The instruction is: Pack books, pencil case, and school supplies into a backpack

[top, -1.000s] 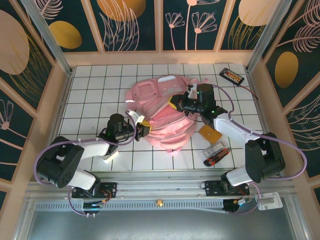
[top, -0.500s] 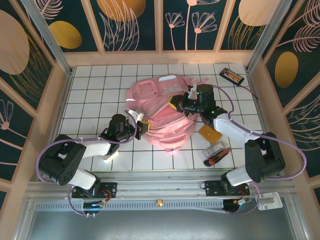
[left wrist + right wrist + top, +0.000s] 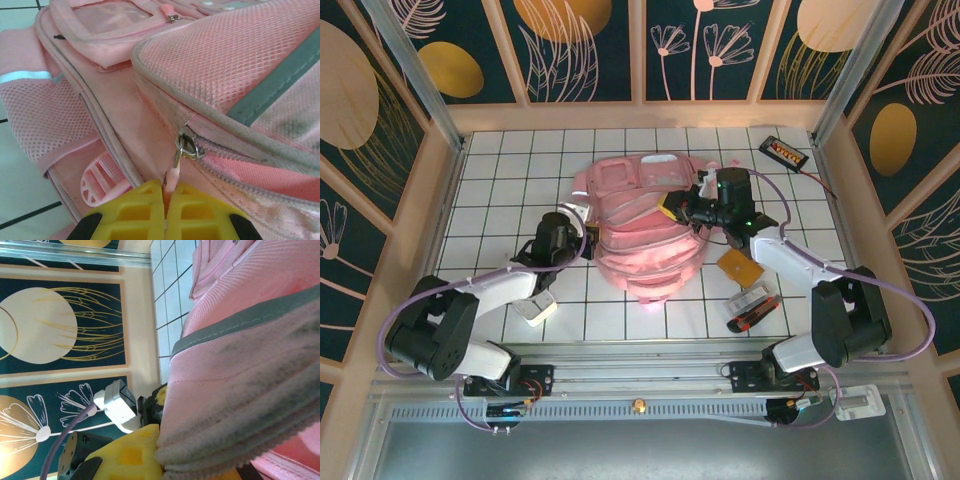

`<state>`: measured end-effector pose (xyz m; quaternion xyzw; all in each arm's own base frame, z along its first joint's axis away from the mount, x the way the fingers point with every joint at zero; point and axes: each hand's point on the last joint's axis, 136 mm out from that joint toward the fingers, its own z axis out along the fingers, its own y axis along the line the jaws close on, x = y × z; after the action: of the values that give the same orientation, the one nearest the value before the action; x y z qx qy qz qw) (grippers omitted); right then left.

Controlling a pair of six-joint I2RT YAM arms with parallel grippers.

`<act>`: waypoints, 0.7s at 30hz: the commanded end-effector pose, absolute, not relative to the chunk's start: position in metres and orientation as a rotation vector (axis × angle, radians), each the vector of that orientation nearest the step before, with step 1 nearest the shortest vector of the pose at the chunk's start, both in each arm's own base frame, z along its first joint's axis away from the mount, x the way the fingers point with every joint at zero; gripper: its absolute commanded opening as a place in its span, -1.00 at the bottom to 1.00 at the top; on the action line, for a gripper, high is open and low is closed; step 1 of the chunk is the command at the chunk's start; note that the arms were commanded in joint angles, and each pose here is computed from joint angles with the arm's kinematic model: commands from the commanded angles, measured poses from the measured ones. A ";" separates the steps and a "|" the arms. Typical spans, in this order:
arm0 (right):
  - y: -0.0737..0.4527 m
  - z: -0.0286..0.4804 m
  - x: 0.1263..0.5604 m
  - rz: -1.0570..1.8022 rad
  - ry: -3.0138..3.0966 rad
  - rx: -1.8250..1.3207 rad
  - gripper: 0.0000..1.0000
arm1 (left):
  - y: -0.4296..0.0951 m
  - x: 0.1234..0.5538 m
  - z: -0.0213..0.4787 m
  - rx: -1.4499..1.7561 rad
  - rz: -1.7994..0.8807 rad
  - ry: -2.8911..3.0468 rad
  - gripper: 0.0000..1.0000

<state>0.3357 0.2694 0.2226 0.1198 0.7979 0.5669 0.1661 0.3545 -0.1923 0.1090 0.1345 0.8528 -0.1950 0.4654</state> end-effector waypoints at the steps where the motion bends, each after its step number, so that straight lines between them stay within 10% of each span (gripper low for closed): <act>1: 0.266 0.263 0.332 1.651 2.142 0.194 -1.00 | -0.149 0.370 0.083 0.160 -0.302 2.210 -1.00; 21: 0.268 0.273 0.332 1.736 2.118 0.092 -1.00 | -0.124 0.378 0.108 0.091 -0.212 2.168 -0.81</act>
<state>0.3308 0.2699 0.2264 0.1012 0.7934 0.5809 0.1513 0.3646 -0.1851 0.1206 0.1231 0.8561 -0.1873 0.4656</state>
